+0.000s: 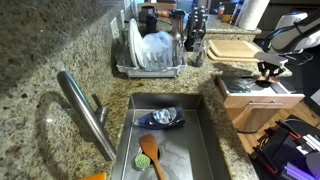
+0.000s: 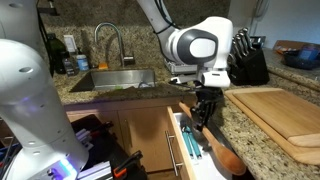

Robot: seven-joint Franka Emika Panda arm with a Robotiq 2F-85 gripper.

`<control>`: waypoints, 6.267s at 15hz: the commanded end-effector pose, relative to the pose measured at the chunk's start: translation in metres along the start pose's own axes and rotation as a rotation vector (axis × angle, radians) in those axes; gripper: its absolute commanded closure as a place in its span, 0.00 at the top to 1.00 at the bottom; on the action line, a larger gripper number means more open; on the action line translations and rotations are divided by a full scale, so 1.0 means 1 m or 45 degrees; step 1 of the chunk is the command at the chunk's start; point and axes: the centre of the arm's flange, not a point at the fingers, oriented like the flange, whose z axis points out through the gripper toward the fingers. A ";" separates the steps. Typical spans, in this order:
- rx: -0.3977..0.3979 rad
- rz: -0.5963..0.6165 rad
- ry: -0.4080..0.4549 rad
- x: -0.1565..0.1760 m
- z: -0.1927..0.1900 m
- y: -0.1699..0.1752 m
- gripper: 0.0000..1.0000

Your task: Put the wooden spoon in the glass, open the tap, and then close the drawer

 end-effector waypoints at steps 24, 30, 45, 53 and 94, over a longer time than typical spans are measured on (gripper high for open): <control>1.096 -0.023 0.680 -0.138 -0.272 -0.001 0.06; 1.275 -0.288 0.637 -0.174 -0.281 -0.057 0.06; 1.496 -0.375 1.156 -0.199 -0.360 -0.051 0.25; 1.562 -0.384 1.537 -0.201 -0.319 -0.074 0.06; 1.621 -0.781 2.141 -0.280 -0.204 -0.146 0.06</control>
